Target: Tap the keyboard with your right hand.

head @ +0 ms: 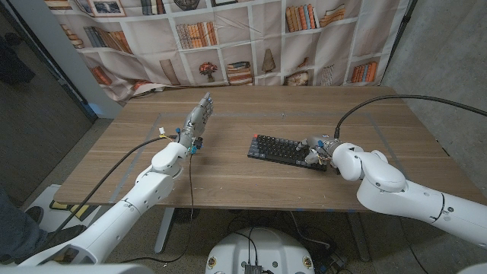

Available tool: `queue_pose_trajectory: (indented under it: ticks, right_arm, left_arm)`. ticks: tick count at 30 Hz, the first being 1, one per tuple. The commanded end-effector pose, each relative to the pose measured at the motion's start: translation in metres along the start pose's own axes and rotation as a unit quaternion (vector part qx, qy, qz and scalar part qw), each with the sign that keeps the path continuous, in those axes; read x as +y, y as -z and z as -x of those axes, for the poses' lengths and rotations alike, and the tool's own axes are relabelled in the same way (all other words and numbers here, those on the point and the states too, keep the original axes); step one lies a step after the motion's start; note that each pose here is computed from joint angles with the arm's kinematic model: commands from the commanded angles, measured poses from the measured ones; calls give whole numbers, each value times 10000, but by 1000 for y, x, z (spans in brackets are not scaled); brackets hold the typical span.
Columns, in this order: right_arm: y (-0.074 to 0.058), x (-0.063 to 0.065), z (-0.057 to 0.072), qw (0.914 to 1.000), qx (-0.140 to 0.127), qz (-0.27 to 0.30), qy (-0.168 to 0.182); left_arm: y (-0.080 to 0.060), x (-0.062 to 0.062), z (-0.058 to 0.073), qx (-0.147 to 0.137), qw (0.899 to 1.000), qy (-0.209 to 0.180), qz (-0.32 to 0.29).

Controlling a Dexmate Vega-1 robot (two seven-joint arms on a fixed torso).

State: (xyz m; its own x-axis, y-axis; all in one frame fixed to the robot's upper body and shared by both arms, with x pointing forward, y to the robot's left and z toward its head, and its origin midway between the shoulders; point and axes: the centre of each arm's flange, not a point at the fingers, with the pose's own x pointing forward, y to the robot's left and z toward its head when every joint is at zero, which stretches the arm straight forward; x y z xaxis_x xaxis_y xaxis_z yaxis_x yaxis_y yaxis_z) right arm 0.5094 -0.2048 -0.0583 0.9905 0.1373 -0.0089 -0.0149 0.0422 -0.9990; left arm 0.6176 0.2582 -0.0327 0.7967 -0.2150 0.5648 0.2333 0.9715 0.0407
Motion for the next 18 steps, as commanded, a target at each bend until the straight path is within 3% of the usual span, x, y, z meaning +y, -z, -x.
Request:
queue_pose_trajectory:
  ticks: [1,18]
  right_arm:
    - [3,4,-4,9998,112,-8,-132]
    - [2,10,-8,9993,188,47,-333]
  left_arm:
    - [4,-2,1,6,10000,41,44]
    - [10,-2,1,84,9999,66,81]
